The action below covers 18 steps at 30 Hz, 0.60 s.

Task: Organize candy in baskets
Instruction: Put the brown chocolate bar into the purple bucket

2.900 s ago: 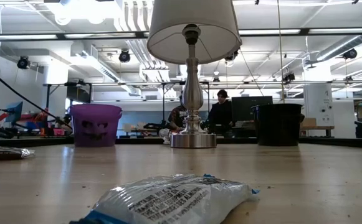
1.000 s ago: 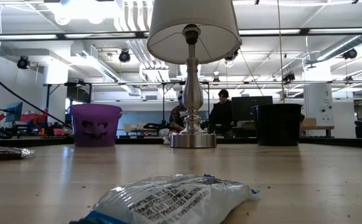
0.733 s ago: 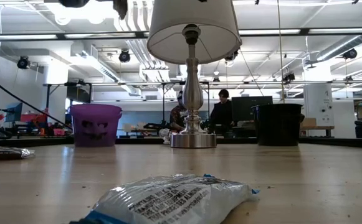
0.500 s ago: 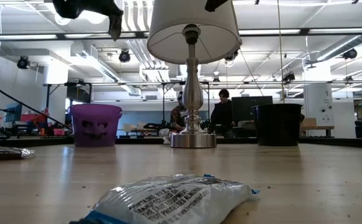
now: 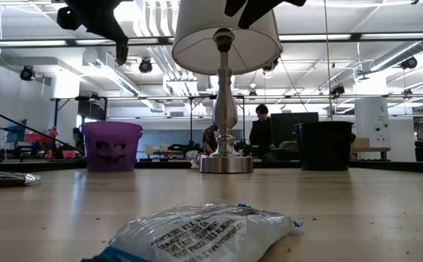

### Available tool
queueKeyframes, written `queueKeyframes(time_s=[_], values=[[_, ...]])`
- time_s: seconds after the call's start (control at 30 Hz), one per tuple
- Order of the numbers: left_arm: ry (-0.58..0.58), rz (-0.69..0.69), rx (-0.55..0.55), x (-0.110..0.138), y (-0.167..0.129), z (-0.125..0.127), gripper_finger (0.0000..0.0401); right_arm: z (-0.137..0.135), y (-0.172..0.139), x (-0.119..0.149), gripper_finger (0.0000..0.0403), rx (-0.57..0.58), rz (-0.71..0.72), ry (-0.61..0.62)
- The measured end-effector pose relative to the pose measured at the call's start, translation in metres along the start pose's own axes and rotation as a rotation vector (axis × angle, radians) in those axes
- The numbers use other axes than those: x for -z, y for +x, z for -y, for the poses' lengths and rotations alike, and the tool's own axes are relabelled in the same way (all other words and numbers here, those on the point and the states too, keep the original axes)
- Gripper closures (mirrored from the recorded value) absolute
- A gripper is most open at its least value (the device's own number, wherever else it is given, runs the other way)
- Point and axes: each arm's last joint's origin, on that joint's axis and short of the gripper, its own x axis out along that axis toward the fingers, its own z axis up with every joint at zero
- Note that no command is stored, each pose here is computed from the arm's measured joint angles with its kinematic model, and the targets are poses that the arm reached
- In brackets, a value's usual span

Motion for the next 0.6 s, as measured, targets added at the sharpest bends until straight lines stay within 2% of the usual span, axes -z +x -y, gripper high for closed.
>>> queueKeyframes(time_s=[0.37, 0.6], values=[[0.041, -0.023, -0.208, -0.007, 0.021, -0.03, 0.0399, 0.02, 0.012, -0.016, 0.0234, 0.044, 0.0, 0.057], [0.093, -0.109, -0.223, -0.004, 0.041, -0.032, 0.0399, 0.028, 0.016, -0.022, 0.0234, 0.061, -0.001, 0.07]])
